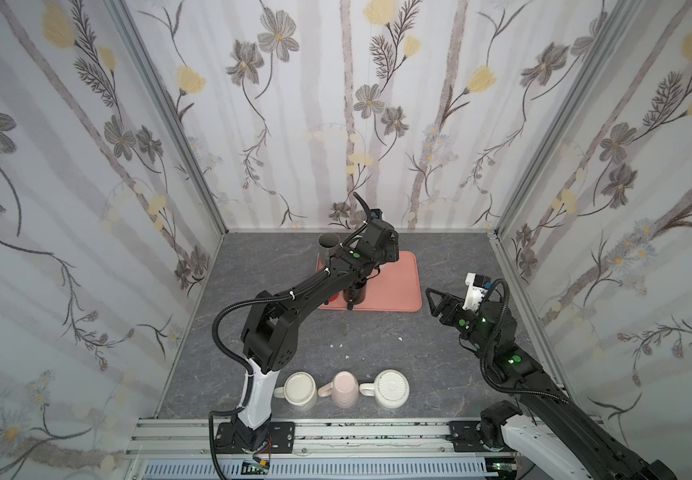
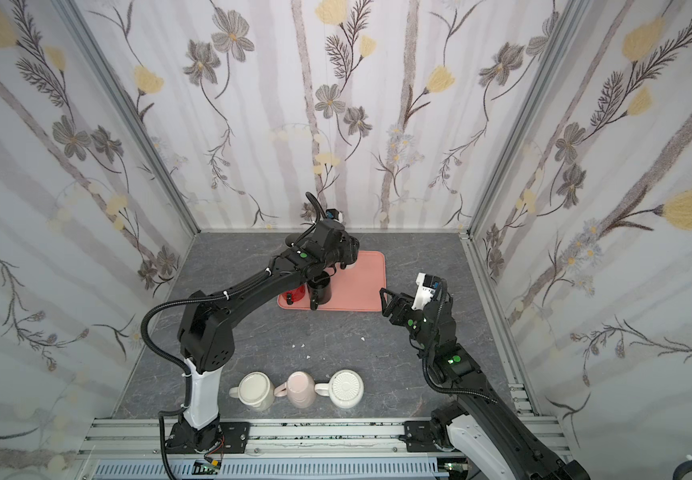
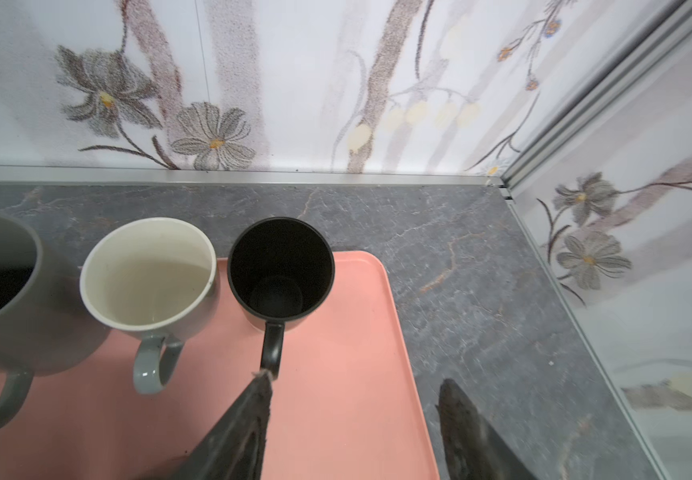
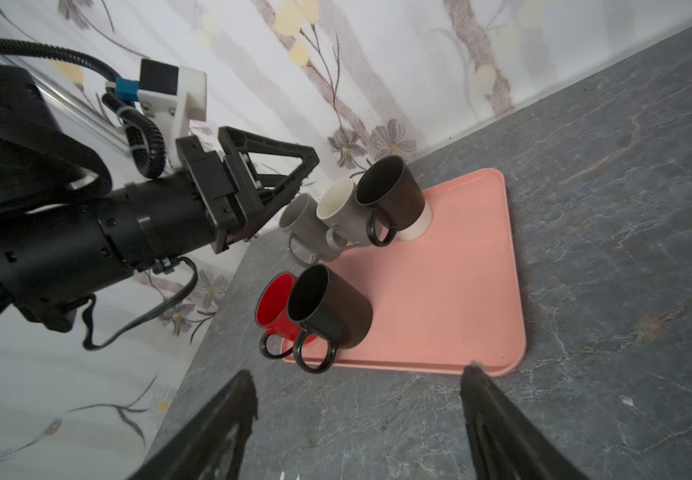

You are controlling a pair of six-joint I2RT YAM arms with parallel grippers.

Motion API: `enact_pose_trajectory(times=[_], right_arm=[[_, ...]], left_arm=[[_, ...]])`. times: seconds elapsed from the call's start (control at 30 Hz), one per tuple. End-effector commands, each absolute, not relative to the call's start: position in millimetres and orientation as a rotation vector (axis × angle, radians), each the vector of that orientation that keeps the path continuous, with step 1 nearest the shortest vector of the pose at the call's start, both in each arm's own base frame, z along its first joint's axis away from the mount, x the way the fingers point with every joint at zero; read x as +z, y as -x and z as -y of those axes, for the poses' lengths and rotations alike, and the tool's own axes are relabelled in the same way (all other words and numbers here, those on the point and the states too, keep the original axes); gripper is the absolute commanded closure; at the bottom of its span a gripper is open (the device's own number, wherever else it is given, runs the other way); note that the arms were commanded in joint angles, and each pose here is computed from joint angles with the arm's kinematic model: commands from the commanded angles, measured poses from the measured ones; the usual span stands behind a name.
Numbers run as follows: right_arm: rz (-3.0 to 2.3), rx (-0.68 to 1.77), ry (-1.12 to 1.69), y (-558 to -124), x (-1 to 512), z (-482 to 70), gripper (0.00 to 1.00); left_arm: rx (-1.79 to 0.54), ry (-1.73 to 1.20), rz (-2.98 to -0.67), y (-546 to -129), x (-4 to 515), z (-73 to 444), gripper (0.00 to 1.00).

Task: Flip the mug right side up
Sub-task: 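Move the right gripper down to the upside-down pink mug while the left withdraws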

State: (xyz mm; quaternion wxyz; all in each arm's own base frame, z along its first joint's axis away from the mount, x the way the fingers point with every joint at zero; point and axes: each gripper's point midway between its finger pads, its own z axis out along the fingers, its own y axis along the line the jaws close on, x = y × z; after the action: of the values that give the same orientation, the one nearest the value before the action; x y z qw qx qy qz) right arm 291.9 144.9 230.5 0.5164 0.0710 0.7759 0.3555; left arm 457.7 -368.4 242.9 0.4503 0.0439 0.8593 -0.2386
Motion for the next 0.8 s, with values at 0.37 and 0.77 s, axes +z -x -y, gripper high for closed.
enact_pose_trajectory(times=[0.37, 0.77], right_arm=[[-2.128, 0.948, 0.381, -236, 183, -247, 0.20], [-2.165, 0.830, 1.011, -154, 150, -320, 0.05]], left_arm=[[-0.792, -0.091, -1.988, -379, 293, 315, 0.03], [-0.537, 0.083, -1.938, -355, 290, 213, 0.00]])
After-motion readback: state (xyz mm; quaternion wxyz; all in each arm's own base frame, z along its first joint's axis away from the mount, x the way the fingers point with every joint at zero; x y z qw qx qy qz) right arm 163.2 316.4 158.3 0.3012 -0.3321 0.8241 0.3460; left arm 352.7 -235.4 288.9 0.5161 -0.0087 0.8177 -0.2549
